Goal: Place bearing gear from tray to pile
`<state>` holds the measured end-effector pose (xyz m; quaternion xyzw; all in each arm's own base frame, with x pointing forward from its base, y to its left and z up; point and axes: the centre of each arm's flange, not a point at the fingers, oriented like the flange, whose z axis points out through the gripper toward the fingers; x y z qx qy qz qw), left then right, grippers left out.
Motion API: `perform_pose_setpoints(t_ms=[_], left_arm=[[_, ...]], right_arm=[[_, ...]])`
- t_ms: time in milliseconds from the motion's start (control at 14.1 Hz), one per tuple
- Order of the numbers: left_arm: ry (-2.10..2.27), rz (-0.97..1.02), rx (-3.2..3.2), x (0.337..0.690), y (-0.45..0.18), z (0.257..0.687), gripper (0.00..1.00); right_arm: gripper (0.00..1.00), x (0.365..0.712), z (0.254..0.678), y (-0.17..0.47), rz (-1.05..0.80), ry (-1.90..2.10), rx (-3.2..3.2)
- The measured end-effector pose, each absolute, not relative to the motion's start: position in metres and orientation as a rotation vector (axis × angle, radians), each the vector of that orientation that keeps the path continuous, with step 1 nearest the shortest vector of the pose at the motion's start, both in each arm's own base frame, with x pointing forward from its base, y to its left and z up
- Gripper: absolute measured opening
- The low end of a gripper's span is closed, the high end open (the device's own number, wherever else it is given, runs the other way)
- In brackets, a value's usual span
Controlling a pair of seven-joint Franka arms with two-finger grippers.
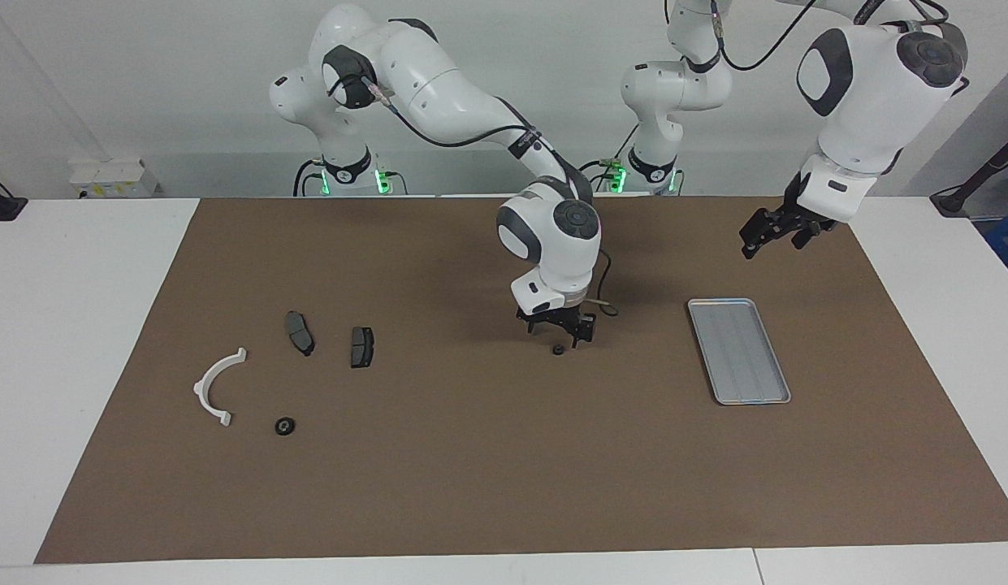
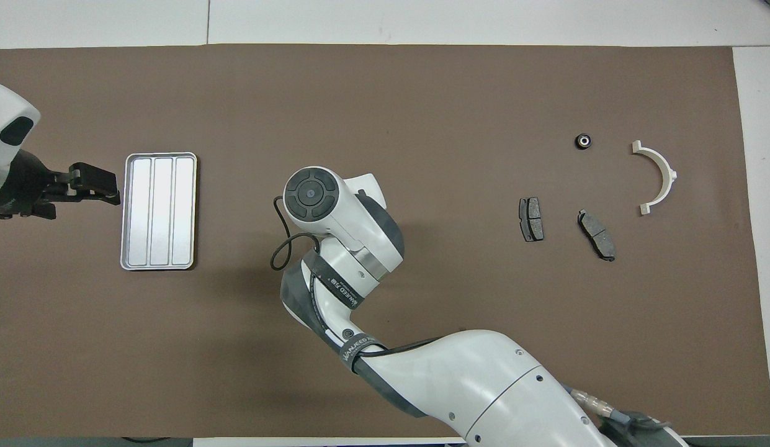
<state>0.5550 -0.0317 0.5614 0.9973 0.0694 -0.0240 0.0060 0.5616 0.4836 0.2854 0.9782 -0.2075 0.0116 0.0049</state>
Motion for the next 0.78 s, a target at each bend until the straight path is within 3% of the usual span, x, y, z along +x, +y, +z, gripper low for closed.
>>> perform_pose_setpoints(t_ms=[213,568,780], left_arm=[[0.217,-0.074,3.121,0.555,-0.032,0.563,1.00],[0.218,-0.075,3.121,0.555,-0.031,0.563,1.00],[0.219,-0.074,3.121,0.555,-0.031,0.563,1.00]], right_arm=[[0.97,0.565,0.279,0.484,0.038,-0.653,3.060],[0.80,0.570,0.282,0.486,0.055,-0.660,3.067],[0.45,0.574,0.288,0.485,0.067,-0.670,3.074]])
